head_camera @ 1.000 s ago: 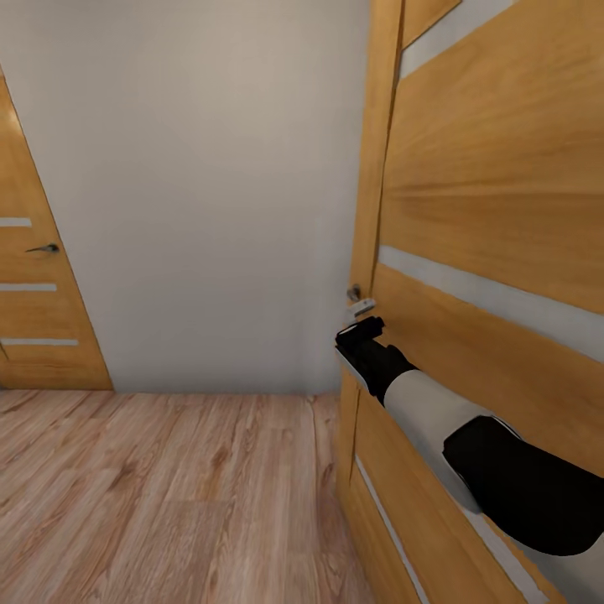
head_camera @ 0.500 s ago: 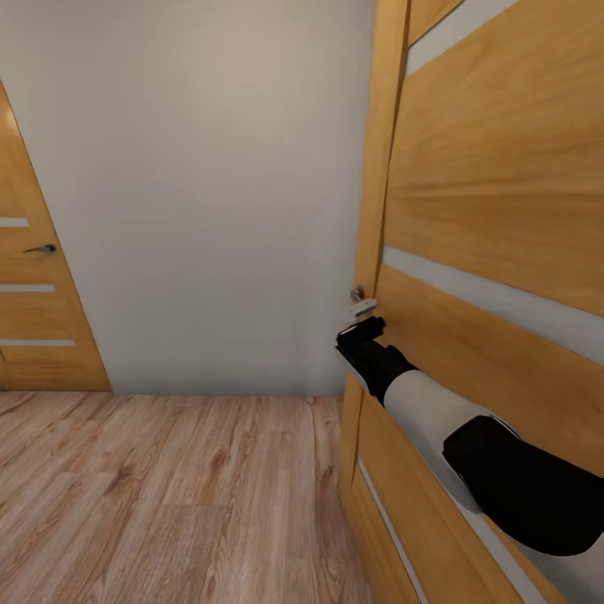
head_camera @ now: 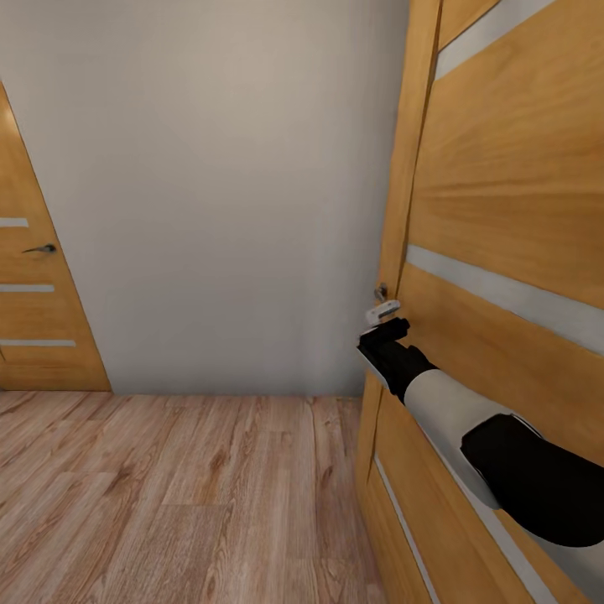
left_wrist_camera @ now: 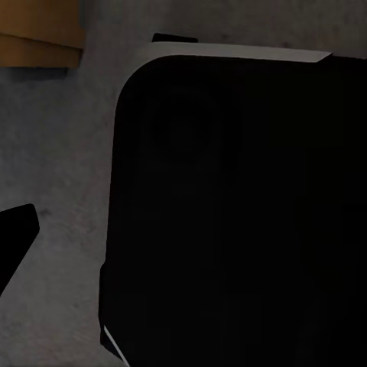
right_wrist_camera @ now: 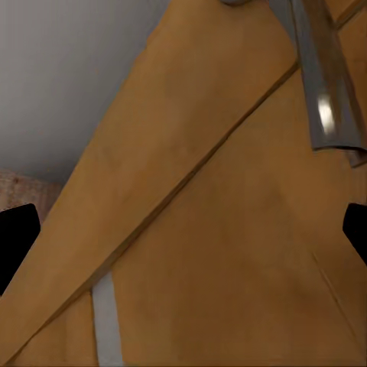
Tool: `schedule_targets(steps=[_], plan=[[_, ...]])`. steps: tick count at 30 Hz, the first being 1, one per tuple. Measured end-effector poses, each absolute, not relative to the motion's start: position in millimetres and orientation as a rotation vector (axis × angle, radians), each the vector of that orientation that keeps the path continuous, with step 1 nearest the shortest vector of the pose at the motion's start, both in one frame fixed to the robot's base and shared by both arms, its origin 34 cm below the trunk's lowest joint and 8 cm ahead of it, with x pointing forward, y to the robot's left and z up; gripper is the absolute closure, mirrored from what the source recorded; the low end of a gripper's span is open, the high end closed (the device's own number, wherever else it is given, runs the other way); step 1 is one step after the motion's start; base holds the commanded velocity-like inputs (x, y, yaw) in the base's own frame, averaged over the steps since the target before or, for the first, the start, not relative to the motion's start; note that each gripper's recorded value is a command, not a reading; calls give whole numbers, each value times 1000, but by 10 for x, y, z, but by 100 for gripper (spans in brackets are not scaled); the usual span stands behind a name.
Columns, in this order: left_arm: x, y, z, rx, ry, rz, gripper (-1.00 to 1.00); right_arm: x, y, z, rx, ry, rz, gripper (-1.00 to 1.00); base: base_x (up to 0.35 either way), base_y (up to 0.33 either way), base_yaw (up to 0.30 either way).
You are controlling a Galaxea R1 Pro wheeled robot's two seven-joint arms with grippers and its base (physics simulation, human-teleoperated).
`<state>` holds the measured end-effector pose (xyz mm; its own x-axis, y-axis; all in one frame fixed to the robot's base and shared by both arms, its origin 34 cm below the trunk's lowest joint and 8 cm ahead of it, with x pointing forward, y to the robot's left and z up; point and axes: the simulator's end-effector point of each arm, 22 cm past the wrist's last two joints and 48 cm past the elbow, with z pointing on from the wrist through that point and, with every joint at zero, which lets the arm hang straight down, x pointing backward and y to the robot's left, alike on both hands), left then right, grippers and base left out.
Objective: Move the two storage containers from the living room to the garage. In the garage, place one container on the floor and stack the other container on top of it (either order is fine).
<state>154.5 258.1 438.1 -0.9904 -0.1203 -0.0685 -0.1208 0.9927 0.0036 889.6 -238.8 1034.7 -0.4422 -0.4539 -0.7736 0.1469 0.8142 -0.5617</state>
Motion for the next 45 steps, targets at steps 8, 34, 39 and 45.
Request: schedule_targets(steps=[8, 34, 39, 45], plan=[[1545, 2581, 4381, -186, 3068, 12, -100, 8884, -2429, 10275, -233, 1928, -705, -100, 0, 0, 0], [1545, 2581, 4381, -186, 3068, 12, -100, 8843, -1818, 10268, -286, 1927, -628, -100, 0, 0, 0], [1546, 2581, 4381, -186, 3068, 12, -100, 8841, -1824, 10264, -285, 1928, -631, -100, 0, 0, 0], [1546, 2581, 4381, -186, 3068, 12, -100, 8827, -1889, 10230, -275, 1933, -657, -100, 0, 0, 0]])
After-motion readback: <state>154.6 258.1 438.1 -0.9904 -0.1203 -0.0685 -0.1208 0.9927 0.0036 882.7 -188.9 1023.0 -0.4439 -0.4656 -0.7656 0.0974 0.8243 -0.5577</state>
